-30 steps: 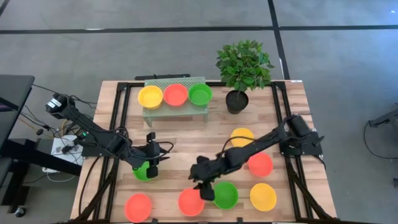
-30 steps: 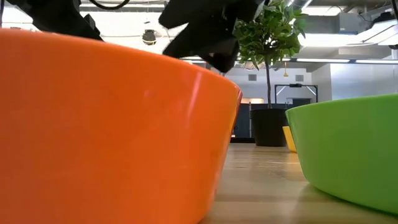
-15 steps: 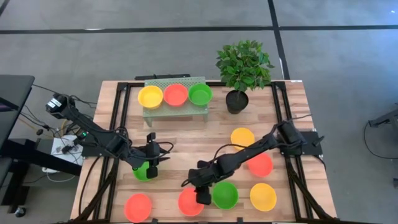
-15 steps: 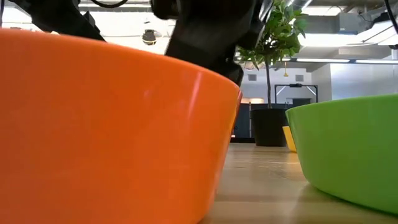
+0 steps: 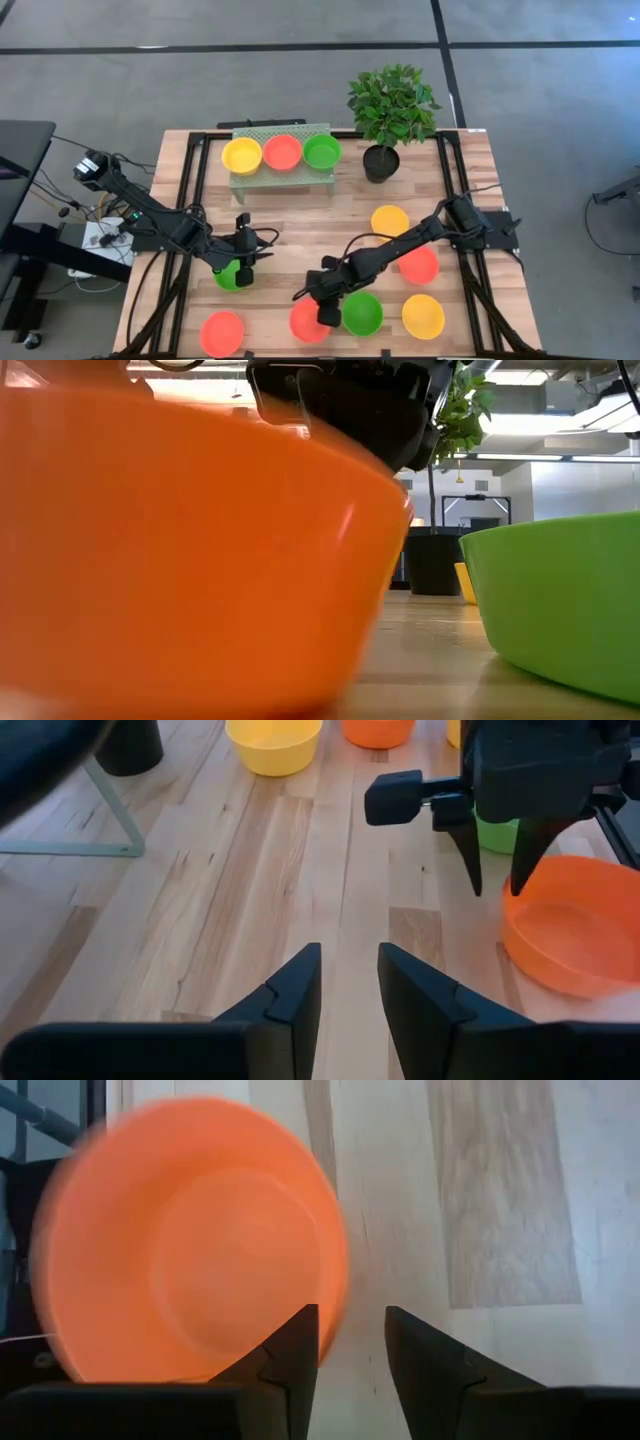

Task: Pick & Place Mini bowls
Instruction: Stack the orange bowl on top of the orange bowl on the shelf

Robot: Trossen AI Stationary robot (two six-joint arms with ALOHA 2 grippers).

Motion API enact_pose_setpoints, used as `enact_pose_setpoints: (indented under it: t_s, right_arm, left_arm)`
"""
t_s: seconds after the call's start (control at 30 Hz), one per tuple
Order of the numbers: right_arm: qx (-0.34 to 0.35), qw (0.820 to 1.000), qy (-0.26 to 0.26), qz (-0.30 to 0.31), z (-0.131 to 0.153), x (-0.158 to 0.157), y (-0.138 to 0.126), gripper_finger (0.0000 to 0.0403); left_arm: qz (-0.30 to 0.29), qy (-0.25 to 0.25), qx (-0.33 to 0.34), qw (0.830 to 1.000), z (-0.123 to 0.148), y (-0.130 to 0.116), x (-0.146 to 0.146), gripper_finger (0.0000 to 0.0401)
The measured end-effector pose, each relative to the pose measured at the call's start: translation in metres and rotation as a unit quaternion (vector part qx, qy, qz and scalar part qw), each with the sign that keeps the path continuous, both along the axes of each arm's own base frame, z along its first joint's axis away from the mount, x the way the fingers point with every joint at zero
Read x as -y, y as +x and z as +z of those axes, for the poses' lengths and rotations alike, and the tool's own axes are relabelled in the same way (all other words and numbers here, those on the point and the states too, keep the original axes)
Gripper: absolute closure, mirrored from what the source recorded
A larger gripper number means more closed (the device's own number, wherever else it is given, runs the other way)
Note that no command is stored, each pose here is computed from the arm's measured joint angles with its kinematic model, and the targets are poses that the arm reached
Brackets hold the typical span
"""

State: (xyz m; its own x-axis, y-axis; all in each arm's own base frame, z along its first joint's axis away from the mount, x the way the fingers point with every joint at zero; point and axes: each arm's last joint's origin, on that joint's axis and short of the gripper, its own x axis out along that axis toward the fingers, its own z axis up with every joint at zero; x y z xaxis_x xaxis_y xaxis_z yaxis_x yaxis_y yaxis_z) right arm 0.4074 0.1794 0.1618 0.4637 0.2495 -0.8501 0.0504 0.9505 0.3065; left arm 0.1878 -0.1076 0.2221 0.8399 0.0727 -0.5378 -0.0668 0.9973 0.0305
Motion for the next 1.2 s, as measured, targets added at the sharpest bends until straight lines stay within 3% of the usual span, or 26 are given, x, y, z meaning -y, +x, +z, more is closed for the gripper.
enact_pose_setpoints:
  t_s: [0.33,0.47,0.77,0.93,1.2]
  right_arm:
    - [-0.015,1.000,0.001,-0.010,-0.001,0.016,0.004,0.0393]
    - [-0.037,0.999,0.002,-0.001,0.010,0.029,0.008,0.0389]
    - [-0.054,0.991,-0.119,-0.006,0.090,0.077,0.023,0.0393]
    - [-0.021,0.980,-0.194,-0.036,0.140,0.112,0.027,0.0399]
    - [0.050,0.967,-0.223,-0.109,0.200,0.174,0.027,0.0397]
  left_arm:
    - [0.000,0.000,0.000,1.000,0.000,0.000,0.000,0.0297]
    - [0.000,0.000,0.000,1.000,0.000,0.000,0.000,0.0297]
    - [-0.004,-0.011,-0.002,1.000,0.000,0.000,0.001,0.0297]
    - [-0.010,-0.028,-0.007,1.000,0.000,0.000,0.002,0.0297]
    - [-0.010,-0.050,-0.007,0.999,0.000,-0.004,0.007,0.0297]
